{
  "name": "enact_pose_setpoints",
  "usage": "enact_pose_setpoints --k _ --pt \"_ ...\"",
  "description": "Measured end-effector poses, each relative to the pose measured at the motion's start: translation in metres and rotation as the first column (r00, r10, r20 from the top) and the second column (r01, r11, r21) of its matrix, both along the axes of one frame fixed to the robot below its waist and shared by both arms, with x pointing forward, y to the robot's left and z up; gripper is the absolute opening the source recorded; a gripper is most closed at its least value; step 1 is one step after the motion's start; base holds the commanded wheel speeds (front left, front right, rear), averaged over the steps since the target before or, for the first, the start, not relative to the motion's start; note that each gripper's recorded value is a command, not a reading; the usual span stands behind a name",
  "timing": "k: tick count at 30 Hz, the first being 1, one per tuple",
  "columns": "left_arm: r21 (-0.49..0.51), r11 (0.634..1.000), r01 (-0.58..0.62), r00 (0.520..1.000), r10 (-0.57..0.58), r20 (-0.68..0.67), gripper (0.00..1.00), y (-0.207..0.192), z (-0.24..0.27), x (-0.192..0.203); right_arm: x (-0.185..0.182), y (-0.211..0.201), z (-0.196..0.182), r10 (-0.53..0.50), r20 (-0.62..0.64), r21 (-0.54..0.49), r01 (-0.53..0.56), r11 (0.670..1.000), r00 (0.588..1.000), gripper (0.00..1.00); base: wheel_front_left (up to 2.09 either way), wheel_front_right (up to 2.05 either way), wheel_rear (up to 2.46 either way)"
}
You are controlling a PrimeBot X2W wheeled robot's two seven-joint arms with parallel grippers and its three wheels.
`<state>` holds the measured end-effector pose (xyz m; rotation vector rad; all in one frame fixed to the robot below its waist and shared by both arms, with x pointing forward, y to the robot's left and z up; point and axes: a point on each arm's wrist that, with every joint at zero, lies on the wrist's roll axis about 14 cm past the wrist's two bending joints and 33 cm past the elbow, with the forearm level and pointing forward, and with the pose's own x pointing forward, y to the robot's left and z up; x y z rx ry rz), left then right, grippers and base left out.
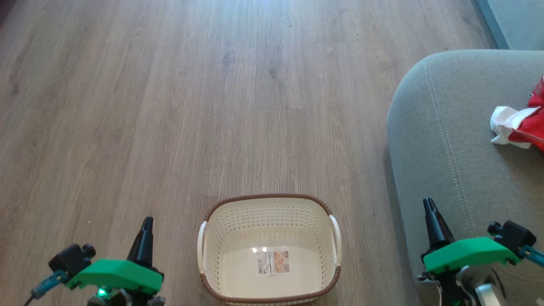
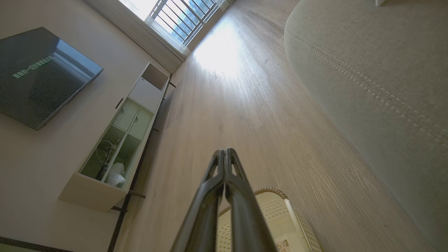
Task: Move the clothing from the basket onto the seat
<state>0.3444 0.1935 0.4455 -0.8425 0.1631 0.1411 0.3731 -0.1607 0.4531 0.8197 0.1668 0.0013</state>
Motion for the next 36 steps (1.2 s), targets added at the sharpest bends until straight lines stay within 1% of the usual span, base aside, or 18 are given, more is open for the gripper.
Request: enact_pose_setpoints --k 7,14,26,36 --pt "-0.066 0.998 -0.013 1.0 0.014 0.003 0.0 0.002 0.002 0.003 0.0 -0.004 0.001 -0.018 -0.008 0.065 0.019 0.998 1.0 0.0 0.0 0.0 0.0" --pt "-0.142 0.99 -0.02 1.0 0.02 0.004 0.0 0.001 0.002 0.004 0.0 -0.01 0.002 -0.048 -0.016 0.142 0.05 0.989 0.999 0.0 0.0 0.0 0.0" --pt "-0.279 0.96 -0.024 0.999 0.029 0.015 0.0 -0.001 0.006 0.011 -0.001 -0.018 0.003 -0.083 -0.033 0.279 0.089 0.956 0.996 0.0 0.0 0.0 0.0" --pt "-0.382 0.924 -0.024 0.999 0.037 0.029 0.0 -0.001 0.011 0.015 -0.001 -0.026 0.007 -0.111 -0.039 0.384 0.117 0.916 0.993 0.0 0.0 0.0 0.0"
